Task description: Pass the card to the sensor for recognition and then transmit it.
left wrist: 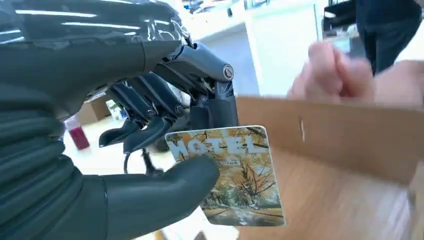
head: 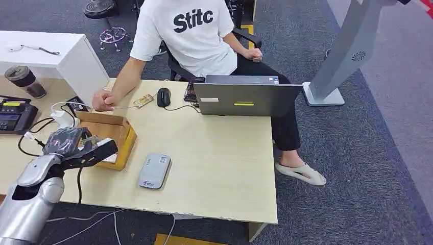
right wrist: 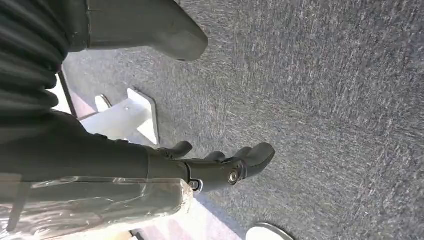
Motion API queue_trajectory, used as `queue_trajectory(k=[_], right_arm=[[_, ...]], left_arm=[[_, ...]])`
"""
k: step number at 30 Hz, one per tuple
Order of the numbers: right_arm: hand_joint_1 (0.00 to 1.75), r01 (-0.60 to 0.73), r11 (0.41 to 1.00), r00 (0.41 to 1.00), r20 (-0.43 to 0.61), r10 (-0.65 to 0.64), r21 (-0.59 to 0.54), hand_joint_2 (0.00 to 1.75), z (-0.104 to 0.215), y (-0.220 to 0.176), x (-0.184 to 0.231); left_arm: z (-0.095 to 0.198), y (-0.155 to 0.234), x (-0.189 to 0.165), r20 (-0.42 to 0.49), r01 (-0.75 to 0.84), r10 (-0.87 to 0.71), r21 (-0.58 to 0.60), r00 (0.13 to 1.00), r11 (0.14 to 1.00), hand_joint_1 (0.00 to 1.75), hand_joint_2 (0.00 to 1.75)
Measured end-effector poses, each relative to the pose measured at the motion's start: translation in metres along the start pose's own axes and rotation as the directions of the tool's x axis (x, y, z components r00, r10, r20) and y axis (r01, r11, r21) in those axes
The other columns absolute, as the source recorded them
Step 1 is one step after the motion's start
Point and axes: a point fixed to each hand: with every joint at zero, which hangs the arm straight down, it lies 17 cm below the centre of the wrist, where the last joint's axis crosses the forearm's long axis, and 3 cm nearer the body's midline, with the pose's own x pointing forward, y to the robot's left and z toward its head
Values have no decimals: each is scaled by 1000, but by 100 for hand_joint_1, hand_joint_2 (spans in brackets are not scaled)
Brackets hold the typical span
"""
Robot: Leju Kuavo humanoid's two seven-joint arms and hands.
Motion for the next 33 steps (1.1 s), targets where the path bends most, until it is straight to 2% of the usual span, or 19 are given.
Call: queue_trajectory(k=[9,18,25,29,30,31,33], right_arm=[[0,4,1000,1000,-4,-4,1,175,0,0,-1],[0,1,1000,1000,-2,-1,0,175,0,0,-1],[0,-8,1000,1000,4,8,-2,175,0,-1,0],[0,-12,1000,1000,5,12,-3,175,0,-1,0],[0,-12,1000,1000,5,12,-3,175,0,-1,0],[0,-12,1000,1000,5,12,-3,175,0,-1,0],[0,-12,1000,1000,5,12,-3,175,0,-1,0]], left_arm=[[-13,65,-2,5,15,-16,165,1000,986,175,175],[-20,84,-5,-1,21,-21,190,1000,982,175,175],[-52,165,-31,-78,52,-30,294,997,954,175,175],[-60,184,-39,-104,58,-25,323,994,945,175,175],[-61,186,-40,-107,57,-23,326,994,944,61,175],[-61,186,-41,-108,58,-24,327,994,943,0,175],[-61,187,-42,-112,57,-20,335,993,940,0,175]])
